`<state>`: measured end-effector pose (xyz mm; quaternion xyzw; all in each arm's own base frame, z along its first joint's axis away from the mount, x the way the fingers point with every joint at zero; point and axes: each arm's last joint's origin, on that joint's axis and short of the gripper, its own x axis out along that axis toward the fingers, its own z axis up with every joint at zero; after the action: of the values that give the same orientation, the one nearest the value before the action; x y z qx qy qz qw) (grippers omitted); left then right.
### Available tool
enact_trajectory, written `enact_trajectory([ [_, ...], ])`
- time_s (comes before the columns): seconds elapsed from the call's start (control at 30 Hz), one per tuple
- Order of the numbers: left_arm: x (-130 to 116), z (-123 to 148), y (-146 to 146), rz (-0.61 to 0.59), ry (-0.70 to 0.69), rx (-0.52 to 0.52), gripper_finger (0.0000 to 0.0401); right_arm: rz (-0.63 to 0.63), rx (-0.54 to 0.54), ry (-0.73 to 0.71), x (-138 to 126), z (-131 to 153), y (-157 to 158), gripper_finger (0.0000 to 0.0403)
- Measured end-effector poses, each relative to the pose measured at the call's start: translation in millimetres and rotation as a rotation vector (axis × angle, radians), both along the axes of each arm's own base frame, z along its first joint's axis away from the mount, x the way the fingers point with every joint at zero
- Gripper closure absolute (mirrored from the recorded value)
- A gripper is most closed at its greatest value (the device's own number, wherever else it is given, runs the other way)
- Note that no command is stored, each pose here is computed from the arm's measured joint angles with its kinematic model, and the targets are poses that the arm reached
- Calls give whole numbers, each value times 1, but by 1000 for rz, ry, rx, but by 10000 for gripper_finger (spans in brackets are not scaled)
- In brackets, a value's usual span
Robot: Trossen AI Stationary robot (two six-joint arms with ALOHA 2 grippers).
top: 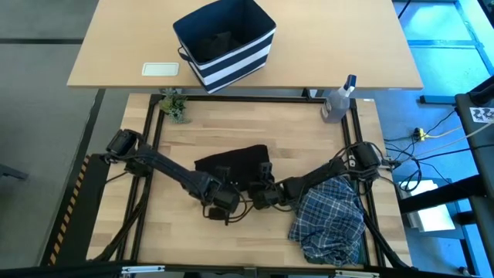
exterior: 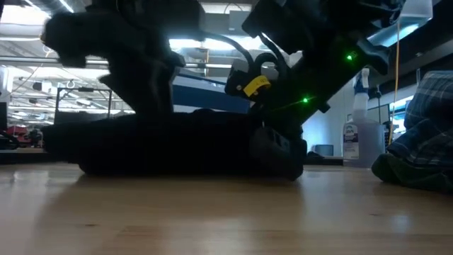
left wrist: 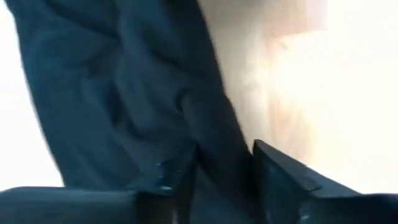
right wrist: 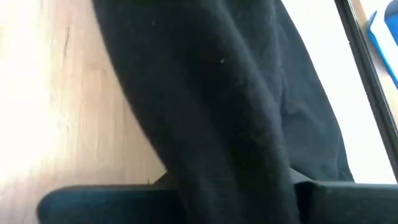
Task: Fold Laundry from Bin
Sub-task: Stack the folded black shirt on top of the folded blue checkered pants
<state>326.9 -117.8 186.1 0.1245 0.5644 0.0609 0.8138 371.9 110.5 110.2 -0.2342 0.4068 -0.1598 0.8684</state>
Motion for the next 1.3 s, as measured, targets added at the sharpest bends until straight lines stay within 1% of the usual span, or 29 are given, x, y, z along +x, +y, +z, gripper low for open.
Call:
enact_trajectory([
  [0.07, -3, 0, -4, 0, 16, -29, 228, 4, 5, 6, 1, 2, 1, 362],
  [0.17, -9, -1, -11, 17, 47, -39, 198, 24, 40, -1, 7, 8, 3, 362],
  [0.27, -14, -1, -17, 57, 43, -25, 177, 28, 47, -18, 13, 16, 6, 362],
  [0.37, -18, -1, -22, 116, 15, 0, 166, 37, 61, -26, 17, 22, 8, 362],
  [0.57, -23, -1, -34, 223, -36, -57, 164, 42, 86, -11, 23, 31, 5, 362],
  [0.7, -26, -1, -40, 274, -58, -77, 163, 37, 102, -12, 26, 32, 0, 362],
  [0.8, -30, -1, -40, 318, -73, -41, 163, 26, 121, -13, 27, 32, -4, 362],
  [0.93, -34, -8, -38, 383, -34, -3, 164, 24, 135, -15, 27, 32, -4, 362],
  [1.07, -31, -17, -41, 400, -29, -13, 164, 31, 144, -9, 27, 31, -4, 362],
  [1.23, -24, -18, -49, 394, -94, -84, 164, 36, 166, -5, 28, 31, -5, 362],
  [1.3, -23, -18, -51, 394, -106, -96, 164, 34, 173, -5, 29, 31, -8, 362],
])
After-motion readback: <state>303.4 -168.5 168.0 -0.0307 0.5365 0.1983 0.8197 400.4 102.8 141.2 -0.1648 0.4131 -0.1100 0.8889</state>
